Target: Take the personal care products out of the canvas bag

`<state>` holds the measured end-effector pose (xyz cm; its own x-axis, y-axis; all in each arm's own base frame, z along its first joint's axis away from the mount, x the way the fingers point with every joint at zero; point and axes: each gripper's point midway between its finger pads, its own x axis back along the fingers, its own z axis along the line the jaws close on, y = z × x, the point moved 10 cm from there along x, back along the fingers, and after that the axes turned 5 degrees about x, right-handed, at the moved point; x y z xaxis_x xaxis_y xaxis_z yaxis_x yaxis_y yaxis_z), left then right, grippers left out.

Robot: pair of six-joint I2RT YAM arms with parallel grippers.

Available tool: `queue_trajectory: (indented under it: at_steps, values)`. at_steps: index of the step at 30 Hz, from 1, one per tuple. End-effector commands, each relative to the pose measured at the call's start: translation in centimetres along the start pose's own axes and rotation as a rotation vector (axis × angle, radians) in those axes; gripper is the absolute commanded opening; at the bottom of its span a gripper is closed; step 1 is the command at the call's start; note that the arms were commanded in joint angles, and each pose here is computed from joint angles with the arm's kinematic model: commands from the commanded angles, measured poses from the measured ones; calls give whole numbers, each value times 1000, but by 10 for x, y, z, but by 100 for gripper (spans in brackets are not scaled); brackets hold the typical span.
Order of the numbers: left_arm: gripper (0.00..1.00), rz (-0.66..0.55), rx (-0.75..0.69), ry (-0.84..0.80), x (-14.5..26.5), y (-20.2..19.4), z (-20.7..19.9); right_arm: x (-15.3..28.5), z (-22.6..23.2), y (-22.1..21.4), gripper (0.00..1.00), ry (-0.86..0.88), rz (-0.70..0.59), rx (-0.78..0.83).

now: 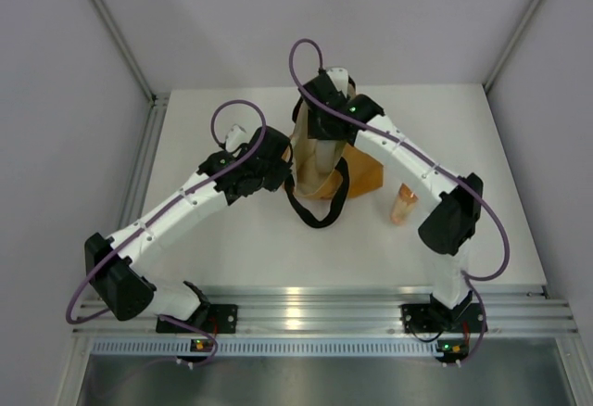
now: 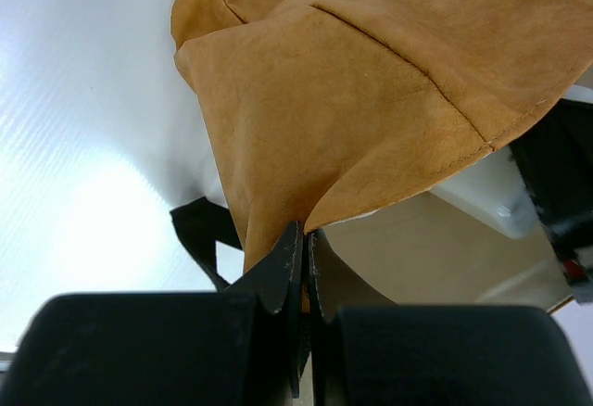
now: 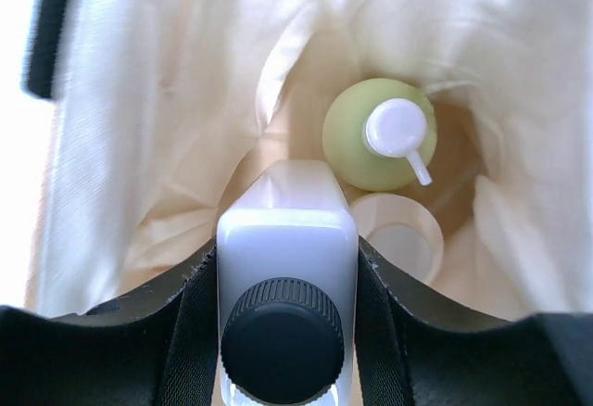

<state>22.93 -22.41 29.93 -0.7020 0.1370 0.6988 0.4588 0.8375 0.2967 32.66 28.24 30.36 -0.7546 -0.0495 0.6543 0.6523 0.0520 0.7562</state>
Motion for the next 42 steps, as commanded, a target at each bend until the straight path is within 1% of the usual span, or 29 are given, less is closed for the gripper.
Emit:
queue_trajectory:
  at_steps: [1, 13, 18, 24, 27, 35, 42]
  values:
    - [0, -36, -10, 35, -2, 3, 8, 78, -13, 48, 0, 105, -188, -40]
    - [0, -45, -9, 39, -3, 3, 9, 143, -35, 66, 0, 246, -239, 19]
    - [0, -47, -11, 48, -5, 2, 12, 177, -47, 78, 0, 326, -305, -1]
    - [0, -37, -4, 57, -7, 1, 15, 213, -75, 92, 0, 368, -398, -79]
    - [0, -37, -4, 56, -7, 1, 15, 224, -97, 95, 0, 338, -432, -119]
    - [0, -39, -3, 57, -6, 1, 16, 226, -167, 93, 0, 174, -460, -184]
    - [0, -39, 0, 50, -4, 2, 16, 192, -221, 79, 0, -43, -385, -164]
